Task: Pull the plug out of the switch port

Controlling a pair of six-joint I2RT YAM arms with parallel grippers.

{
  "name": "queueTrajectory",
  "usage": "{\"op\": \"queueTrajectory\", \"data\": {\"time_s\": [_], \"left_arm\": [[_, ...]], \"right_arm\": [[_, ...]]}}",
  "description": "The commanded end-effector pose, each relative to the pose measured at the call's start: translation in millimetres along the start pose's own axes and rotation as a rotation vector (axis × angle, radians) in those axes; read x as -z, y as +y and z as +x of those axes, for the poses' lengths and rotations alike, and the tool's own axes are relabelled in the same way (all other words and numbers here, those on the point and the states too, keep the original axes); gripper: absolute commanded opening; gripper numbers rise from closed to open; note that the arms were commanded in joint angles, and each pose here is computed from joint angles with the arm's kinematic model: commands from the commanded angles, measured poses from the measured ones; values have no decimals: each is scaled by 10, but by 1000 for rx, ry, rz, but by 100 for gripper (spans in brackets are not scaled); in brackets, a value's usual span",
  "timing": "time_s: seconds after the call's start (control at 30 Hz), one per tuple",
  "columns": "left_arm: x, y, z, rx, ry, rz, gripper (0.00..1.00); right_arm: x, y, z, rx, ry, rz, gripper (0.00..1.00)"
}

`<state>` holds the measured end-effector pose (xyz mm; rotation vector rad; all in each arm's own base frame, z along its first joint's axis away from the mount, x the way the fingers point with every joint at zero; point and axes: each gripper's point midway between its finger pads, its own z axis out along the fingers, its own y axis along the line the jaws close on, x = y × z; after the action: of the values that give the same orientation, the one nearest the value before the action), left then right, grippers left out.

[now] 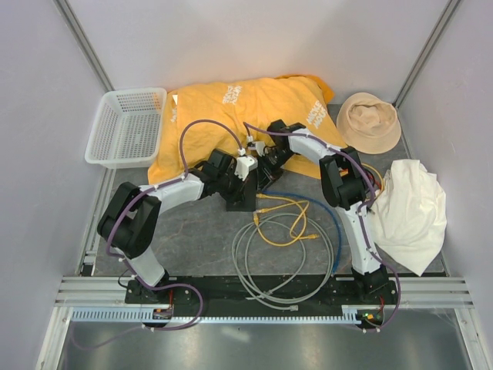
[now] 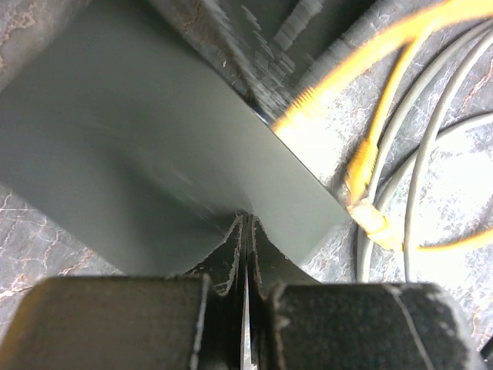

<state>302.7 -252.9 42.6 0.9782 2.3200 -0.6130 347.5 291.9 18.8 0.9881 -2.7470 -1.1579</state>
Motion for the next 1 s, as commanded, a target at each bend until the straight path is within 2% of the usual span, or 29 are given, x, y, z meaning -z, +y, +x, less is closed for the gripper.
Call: {"op": "queueTrajectory", "data": {"time_s": [0.0,0.17,0.37,0.47,0.63,0.8,0.9,0.97], "left_arm": [[-39,-23,399,9,140,4,2],[-20,-30,380,1,126,1,1],[-34,-20,378,-4,131,1,2],[-37,-18,376,-4,131,1,2],[-22,-21,370,-5,123,-2,2],[-3,-36,353,-14,114,-1,2],[21,-69,344,-40,107,-4,2],[28,-82,366,-53,108,-4,2]], "right_arm": [[284,-977,-218,136,-38,396,0],[244,-761,148,97,5,308,0],[742,-455,-333,200,-141,348,0],[935,-353,-436,256,-168,379,0],[1013,-422,-315,284,-128,403,0],[959,-624,-40,231,-71,384,0],[1293,-531,-235,251,-168,381,0],[1723,-416,-433,312,-248,414,0]]}}
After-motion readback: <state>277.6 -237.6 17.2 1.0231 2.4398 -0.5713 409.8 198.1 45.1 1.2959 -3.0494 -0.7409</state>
